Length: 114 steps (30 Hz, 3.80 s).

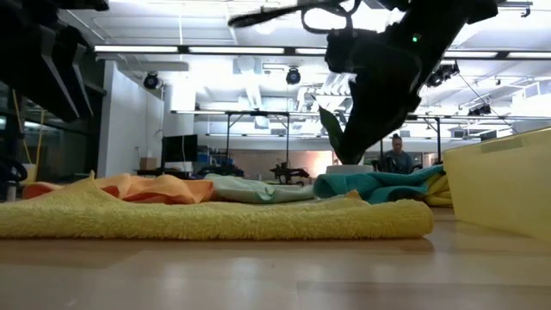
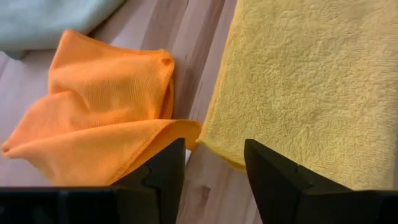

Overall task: Fold microfiber towels
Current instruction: Fold the left yellow microfiber cloth

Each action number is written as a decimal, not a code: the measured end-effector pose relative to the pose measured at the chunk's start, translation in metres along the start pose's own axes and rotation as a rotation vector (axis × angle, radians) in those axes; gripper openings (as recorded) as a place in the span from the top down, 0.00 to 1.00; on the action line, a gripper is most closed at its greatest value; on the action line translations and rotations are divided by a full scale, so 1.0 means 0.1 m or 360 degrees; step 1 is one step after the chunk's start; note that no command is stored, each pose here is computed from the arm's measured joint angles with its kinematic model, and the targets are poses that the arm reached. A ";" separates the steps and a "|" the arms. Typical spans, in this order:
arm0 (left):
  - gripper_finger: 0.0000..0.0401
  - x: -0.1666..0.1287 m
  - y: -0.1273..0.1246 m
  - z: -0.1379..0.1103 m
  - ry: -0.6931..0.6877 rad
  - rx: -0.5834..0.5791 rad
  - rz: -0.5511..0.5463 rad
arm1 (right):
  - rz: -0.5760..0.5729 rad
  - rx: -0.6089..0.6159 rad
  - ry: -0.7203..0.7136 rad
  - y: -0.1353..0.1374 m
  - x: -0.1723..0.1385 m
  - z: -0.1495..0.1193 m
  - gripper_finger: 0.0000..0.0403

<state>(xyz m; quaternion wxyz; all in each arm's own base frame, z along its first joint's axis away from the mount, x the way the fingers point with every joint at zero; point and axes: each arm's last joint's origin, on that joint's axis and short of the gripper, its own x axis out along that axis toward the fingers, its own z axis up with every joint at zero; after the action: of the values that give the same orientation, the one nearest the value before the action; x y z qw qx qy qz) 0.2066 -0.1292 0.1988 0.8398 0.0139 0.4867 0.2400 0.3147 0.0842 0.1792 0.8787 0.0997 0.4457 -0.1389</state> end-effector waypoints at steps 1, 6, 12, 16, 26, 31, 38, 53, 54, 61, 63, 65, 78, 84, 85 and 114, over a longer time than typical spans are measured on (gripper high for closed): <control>0.61 0.00 0.00 -0.01 -0.0010 0.0007 0.0008 | 0.0019 -0.0006 -0.0003 0.00 -0.02 0.01 0.64; 0.63 -0.05 0.00 -0.03 -0.0187 0.0035 0.0104 | 0.0195 0.0069 0.0039 0.00 -0.18 0.05 0.53; 0.65 -0.10 -0.09 -0.04 -0.0303 0.0003 0.0041 | 0.0389 0.0144 0.0179 0.03 -0.21 0.03 0.52; 0.67 -0.12 -0.19 -0.02 -0.0250 0.0052 -0.0177 | 0.0386 0.0123 0.0172 0.03 -0.19 0.03 0.52; 0.75 0.26 -0.24 -0.06 -0.0149 0.0180 -0.0682 | 0.0378 0.0080 0.0135 0.03 -0.19 0.04 0.52; 0.85 0.39 -0.14 -0.18 -0.0157 0.0164 -0.0586 | 0.0376 0.0079 0.0139 0.03 -0.19 0.04 0.52; 0.98 0.56 -0.13 -0.42 -0.0226 0.0048 -0.0684 | 0.0367 0.0052 0.0121 0.03 -0.19 0.04 0.52; 1.00 0.64 0.00 -0.61 0.0000 0.0042 -0.0505 | 0.0388 0.0145 0.0094 0.04 -0.19 0.07 0.52; 1.00 0.64 0.01 -0.62 0.0007 0.0028 -0.0493 | 0.0387 0.0162 0.0095 0.04 -0.19 0.07 0.52; 1.00 0.63 0.02 -0.65 0.0062 -0.0123 -0.0446 | 0.0388 0.0390 0.0166 -0.03 -0.17 0.09 0.52; 1.00 0.62 0.01 -0.67 0.0062 -0.0153 -0.0442 | 0.0382 0.0429 0.0174 -0.04 -0.14 0.10 0.52; 1.00 0.61 0.01 -0.69 0.0062 -0.0175 -0.0441 | 0.0377 0.0465 0.0209 -0.04 -0.09 0.08 0.52; 1.00 0.60 -0.01 -0.69 0.0027 -0.0206 -0.0428 | 0.0307 0.0624 0.0456 0.22 0.05 0.09 0.52; 1.00 0.60 -0.01 -0.69 0.0028 -0.0241 -0.0429 | 0.0129 0.0681 0.0557 0.32 0.17 0.12 0.52; 1.00 0.60 -0.01 -0.69 0.0026 -0.0241 -0.0428 | 0.0117 0.0692 0.0584 0.34 0.20 0.12 0.52; 1.00 0.60 -0.01 -0.69 -0.0002 -0.0226 -0.0411 | -0.0026 0.0977 0.0667 0.50 0.54 0.02 0.62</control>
<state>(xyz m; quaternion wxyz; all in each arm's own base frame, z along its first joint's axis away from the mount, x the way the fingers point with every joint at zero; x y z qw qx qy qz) 0.1749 -0.1195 0.1137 0.8628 -0.1082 0.4658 0.1639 0.3633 0.1224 0.1392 0.6965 0.3813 0.5542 -0.2498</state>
